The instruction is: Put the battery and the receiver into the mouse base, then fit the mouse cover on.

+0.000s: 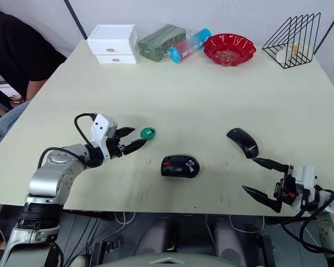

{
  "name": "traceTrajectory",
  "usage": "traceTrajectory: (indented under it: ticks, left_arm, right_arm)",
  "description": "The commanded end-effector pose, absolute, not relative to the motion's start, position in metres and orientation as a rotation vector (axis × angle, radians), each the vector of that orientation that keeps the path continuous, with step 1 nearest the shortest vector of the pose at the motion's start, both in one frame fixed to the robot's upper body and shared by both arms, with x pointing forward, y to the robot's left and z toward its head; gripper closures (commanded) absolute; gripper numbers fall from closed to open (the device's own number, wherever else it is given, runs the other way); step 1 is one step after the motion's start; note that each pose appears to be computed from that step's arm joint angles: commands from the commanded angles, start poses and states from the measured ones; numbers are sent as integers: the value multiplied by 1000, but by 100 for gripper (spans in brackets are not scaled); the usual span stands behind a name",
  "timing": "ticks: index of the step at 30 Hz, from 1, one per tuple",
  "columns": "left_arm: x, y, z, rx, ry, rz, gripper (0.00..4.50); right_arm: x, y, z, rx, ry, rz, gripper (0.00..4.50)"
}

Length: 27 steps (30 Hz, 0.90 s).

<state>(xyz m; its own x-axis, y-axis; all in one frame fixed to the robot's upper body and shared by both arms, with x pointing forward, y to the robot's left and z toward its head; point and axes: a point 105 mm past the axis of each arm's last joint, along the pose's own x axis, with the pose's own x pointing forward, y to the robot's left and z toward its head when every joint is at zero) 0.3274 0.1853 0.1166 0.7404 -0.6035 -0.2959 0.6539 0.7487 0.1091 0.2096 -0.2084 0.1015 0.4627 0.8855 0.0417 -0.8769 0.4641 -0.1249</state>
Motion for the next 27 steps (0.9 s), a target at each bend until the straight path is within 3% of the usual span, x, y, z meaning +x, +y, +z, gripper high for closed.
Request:
traceTrajectory:
  ticks: [1,27]
  left_arm:
    - [331,178,127,255,222,-682,131]
    - [333,177,124,235,236,-665,131]
  right_arm:
    - [209,-216,113,-136,-140,1065,0]
    - [209,-222,115,-150,-135,1052,0]
